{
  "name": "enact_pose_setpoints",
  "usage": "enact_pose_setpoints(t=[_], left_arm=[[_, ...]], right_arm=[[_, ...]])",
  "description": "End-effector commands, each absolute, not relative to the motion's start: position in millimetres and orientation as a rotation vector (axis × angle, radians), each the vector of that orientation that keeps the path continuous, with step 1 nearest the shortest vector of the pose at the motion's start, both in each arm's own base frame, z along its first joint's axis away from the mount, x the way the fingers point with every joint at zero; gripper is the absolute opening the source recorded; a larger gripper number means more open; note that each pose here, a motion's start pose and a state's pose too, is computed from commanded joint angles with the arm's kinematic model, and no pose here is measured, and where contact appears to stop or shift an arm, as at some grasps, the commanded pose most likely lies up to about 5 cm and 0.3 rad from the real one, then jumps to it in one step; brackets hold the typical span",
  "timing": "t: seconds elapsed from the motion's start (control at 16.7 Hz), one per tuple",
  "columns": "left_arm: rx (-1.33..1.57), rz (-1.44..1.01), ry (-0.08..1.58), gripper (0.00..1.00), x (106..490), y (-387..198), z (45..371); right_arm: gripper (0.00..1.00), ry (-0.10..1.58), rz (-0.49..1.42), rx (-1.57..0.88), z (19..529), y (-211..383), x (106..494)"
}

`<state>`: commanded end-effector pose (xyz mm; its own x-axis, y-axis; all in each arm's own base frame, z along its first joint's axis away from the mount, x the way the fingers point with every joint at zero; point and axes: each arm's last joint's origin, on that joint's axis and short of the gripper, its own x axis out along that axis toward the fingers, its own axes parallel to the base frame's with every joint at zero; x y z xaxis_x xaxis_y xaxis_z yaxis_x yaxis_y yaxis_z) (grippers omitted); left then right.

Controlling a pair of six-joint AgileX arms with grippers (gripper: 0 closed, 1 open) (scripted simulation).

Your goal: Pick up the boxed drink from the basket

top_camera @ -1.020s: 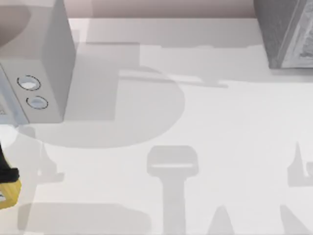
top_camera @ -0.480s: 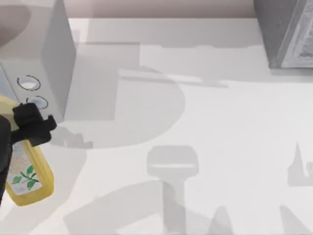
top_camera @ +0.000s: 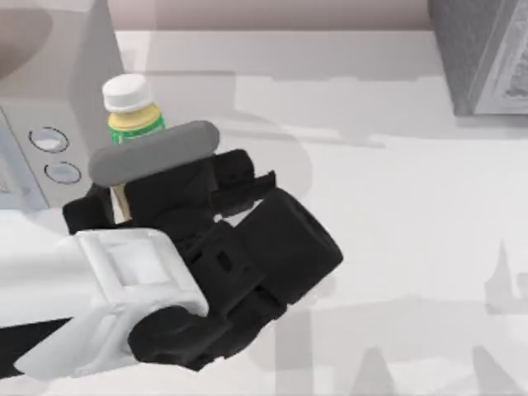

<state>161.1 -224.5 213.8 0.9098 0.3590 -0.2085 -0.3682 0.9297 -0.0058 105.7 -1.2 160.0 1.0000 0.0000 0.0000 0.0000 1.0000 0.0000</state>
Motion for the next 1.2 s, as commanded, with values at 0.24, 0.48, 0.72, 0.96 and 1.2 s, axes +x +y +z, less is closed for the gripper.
enact_pose_setpoints(t=[0.24,0.48,0.72,0.96,1.2], left_arm=[[0.0,0.335,0.03,0.0,136.2,-288.0,190.0],[0.009,0.298,-0.065,0.0,119.2,-314.7,175.6],[0.009,0.297,-0.068,0.0,118.7,-315.3,175.2],[-0.072,0.288,-0.027,0.0,122.8,-318.7,160.0],[-0.049,0.295,-0.057,0.0,126.5,-321.4,146.0]], right_arm=[[1.0,0.0,0.0,0.0,160.0,-1.2,105.7],[1.0,0.0,0.0,0.0,160.0,-1.2,105.7],[1.0,0.0,0.0,0.0,160.0,-1.2,105.7],[1.0,0.0,0.0,0.0,160.0,-1.2,105.7],[1.0,0.0,0.0,0.0,160.0,-1.2,105.7]])
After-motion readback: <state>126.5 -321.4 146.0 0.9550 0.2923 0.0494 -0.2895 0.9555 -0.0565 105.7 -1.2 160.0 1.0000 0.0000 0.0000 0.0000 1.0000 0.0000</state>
